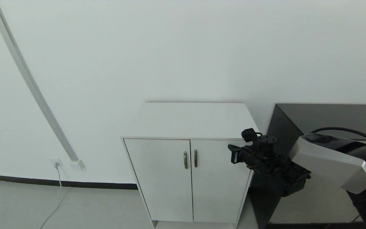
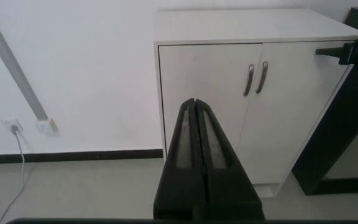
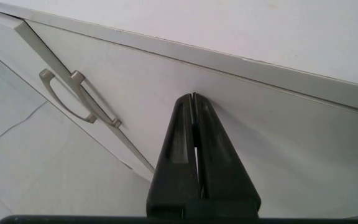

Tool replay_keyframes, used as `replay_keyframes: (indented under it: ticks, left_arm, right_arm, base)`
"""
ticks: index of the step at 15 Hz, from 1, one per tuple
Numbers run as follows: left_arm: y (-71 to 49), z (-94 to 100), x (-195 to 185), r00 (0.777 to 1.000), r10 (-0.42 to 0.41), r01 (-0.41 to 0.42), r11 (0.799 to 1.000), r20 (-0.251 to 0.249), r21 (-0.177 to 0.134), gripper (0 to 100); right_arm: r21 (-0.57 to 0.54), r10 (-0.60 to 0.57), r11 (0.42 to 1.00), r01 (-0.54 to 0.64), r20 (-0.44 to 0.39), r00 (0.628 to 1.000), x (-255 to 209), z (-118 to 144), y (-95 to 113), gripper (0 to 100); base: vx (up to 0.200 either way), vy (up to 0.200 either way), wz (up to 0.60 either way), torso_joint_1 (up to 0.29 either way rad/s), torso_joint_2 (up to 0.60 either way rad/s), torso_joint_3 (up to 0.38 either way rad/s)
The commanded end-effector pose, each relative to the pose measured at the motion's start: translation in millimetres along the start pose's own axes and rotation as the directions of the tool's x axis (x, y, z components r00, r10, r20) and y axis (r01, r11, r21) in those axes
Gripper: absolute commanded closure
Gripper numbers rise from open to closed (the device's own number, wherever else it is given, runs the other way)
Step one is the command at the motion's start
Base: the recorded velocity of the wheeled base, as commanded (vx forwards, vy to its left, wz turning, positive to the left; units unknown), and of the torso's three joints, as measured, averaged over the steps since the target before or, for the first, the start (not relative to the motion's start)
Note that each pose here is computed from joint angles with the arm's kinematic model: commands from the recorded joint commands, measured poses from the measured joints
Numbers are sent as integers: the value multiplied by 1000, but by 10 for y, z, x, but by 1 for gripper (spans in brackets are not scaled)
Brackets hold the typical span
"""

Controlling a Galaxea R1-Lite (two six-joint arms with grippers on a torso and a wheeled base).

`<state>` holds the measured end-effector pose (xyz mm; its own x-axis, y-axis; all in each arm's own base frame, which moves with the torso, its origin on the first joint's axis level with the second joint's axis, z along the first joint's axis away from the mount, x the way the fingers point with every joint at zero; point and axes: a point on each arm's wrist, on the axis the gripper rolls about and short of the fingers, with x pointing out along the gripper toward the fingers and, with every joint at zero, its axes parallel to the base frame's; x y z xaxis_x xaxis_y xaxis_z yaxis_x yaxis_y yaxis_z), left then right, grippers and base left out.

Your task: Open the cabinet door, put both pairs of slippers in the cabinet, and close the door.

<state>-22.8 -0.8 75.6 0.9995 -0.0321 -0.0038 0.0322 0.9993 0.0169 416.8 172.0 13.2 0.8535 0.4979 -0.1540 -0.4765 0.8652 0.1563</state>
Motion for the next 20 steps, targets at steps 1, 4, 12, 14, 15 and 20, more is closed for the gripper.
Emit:
replay_keyframes:
  ticks: [1,4,12,14,15,20]
  left_arm:
    - [0,0,0,1000,0,0,1000,1,0,100]
    - [0,0,0,1000,0,0,1000,1,0,100]
    - [0,-1,0,1000,0,0,1000,-1,0,100]
    - [0,-1,0,1000,0,0,1000,-1,1,100]
    - [0,-1,0,1000,0,0,1000,-1,1,100]
    - [0,-1,0,1000,0,0,1000,-1,1,100]
  right_arm:
    - [1,1,1000,-1,0,1000,3,-2,3,100]
    - [3,1,1000,-1,-2,1000,2,-10,2,100]
    - [1,6,1000,-6,11,1000,-220,165,72,100]
    - [-8,19,1000,-18,37,999,-431,263,159,100]
    - [-11,8,1000,-7,46,999,-558,311,197,100]
    - [-45,-144,988,146,52,988,-1193,475,171,100]
  base:
    - [0,0,0,0,0,0]
    - [0,0,0,0,0,0]
    - [0,0,0,0,0,0]
    - [0,0,0,0,0,0]
    - [0,0,0,0,0,0]
    - [0,0,0,0,0,0]
